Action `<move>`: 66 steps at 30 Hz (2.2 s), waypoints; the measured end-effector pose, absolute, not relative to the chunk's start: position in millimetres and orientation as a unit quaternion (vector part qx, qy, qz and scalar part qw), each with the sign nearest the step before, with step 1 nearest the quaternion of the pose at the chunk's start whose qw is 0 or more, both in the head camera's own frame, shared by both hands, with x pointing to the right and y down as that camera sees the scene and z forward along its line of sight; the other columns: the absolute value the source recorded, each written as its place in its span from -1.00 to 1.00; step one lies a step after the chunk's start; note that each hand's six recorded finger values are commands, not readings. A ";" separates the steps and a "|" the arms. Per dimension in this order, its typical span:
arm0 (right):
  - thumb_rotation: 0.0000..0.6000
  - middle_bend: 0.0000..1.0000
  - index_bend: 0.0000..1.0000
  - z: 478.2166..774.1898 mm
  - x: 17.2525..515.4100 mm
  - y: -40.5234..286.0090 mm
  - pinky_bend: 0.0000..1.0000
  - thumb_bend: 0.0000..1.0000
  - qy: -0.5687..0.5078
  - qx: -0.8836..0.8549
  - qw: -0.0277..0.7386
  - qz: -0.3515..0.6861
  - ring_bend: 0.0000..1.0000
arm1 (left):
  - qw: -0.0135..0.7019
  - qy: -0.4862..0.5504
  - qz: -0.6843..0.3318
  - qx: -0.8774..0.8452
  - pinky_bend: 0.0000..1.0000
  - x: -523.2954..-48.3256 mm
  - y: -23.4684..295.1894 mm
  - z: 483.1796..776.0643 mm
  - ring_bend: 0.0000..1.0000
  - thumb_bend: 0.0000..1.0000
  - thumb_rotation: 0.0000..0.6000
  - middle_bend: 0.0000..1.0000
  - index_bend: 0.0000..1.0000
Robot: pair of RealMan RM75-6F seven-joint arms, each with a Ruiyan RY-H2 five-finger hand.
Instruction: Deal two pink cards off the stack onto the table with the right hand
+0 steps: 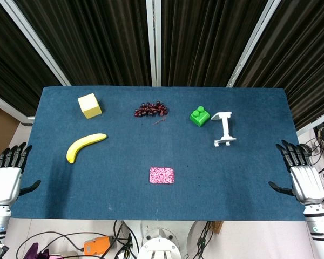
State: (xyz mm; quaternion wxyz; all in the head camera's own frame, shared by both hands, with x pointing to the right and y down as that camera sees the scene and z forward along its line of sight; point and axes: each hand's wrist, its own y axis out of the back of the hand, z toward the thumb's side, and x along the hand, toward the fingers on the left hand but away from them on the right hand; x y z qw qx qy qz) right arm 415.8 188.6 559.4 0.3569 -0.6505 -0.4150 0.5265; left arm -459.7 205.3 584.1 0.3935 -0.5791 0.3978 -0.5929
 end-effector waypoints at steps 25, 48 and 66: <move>1.00 -0.89 -0.48 649.7 197.0 173.9 -0.74 -0.46 -0.276 -0.779 0.304 0.474 -0.94 | 0.403 0.402 -0.588 -0.576 -1.00 -464.1 202.7 578.3 -1.00 -0.82 1.00 -1.00 -0.99; 1.00 -0.89 -0.35 710.3 87.7 179.8 -0.81 -0.17 -0.219 -0.783 0.298 0.500 -0.94 | 0.397 0.394 -0.593 -0.579 -1.00 -470.6 202.2 583.5 -1.00 -0.82 1.00 -1.00 -0.99; 1.00 -0.89 -0.33 718.0 79.4 181.1 -0.84 -0.16 -0.206 -0.788 0.271 0.513 -0.94 | 0.395 0.393 -0.594 -0.579 -1.00 -472.4 201.6 585.0 -1.00 -0.82 1.00 -1.00 -0.99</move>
